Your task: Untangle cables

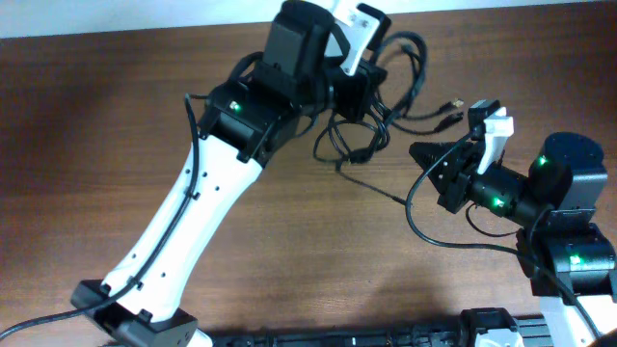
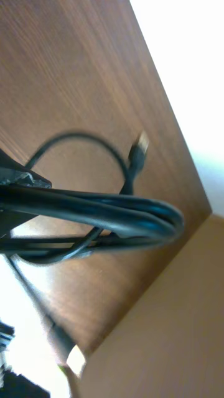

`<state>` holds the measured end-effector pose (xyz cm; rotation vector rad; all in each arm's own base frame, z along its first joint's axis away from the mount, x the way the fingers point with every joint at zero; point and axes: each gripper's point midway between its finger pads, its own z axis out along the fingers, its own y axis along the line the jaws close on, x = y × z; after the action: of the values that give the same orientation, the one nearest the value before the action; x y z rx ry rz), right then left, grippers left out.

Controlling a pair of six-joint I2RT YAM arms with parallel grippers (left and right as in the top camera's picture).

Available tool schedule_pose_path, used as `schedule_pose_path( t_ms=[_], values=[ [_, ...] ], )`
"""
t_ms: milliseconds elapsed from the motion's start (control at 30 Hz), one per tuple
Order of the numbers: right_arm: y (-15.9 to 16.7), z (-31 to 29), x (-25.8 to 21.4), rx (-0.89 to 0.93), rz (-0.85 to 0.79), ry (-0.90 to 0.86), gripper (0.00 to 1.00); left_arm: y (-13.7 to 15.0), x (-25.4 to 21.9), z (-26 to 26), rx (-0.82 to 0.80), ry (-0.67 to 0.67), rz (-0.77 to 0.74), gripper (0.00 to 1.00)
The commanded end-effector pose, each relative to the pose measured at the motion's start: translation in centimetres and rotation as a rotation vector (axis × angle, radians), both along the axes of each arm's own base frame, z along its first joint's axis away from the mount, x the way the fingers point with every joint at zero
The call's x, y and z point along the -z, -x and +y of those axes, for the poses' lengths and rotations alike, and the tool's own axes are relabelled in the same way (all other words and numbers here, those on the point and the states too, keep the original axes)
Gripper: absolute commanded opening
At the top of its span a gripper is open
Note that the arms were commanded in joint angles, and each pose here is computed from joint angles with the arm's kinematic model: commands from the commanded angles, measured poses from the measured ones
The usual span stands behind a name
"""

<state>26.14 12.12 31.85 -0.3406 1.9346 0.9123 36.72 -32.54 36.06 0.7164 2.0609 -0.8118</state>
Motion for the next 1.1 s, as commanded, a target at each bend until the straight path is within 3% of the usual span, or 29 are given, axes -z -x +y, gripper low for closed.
schedule_pose_path(
  t_ms=[0,100,200,500,633,900,967,1067],
  values=[
    [-0.1,-0.3,0.0,0.021,0.003,0.014,0.21,-1.2,-0.7,1.5,-0.063,0.022,0.004,0.00],
    [-0.3,-0.7,0.5,0.049,0.023,0.024,0.45,-1.2,-0.6,1.8,-0.059,0.012,0.005,0.00],
    [-0.3,-0.7,0.5,0.051,0.022,0.026,0.50,-1.1,-0.6,1.7,-0.051,0.013,0.005,0.00],
    [-1.0,-0.9,-0.6,0.063,-0.052,0.042,0.51,1.7,-1.2,-0.2,0.131,0.087,0.051,0.00],
    [-2.3,-2.4,-0.3,0.163,-0.062,0.085,0.51,3.3,-1.7,-0.9,0.235,0.116,0.054,0.00],
    [-3.4,-2.7,0.0,0.174,-0.079,0.116,0.50,4.8,-1.7,-1.7,0.300,0.132,0.086,0.00],
    [-3.7,-2.7,0.3,0.173,-0.072,0.116,0.41,5.2,-1.6,-2.0,0.314,0.127,0.083,0.00],
    [-3.9,-2.7,0.6,0.171,-0.057,0.116,0.10,5.5,-1.6,-2.3,0.326,0.123,0.074,0.00]
  ],
)
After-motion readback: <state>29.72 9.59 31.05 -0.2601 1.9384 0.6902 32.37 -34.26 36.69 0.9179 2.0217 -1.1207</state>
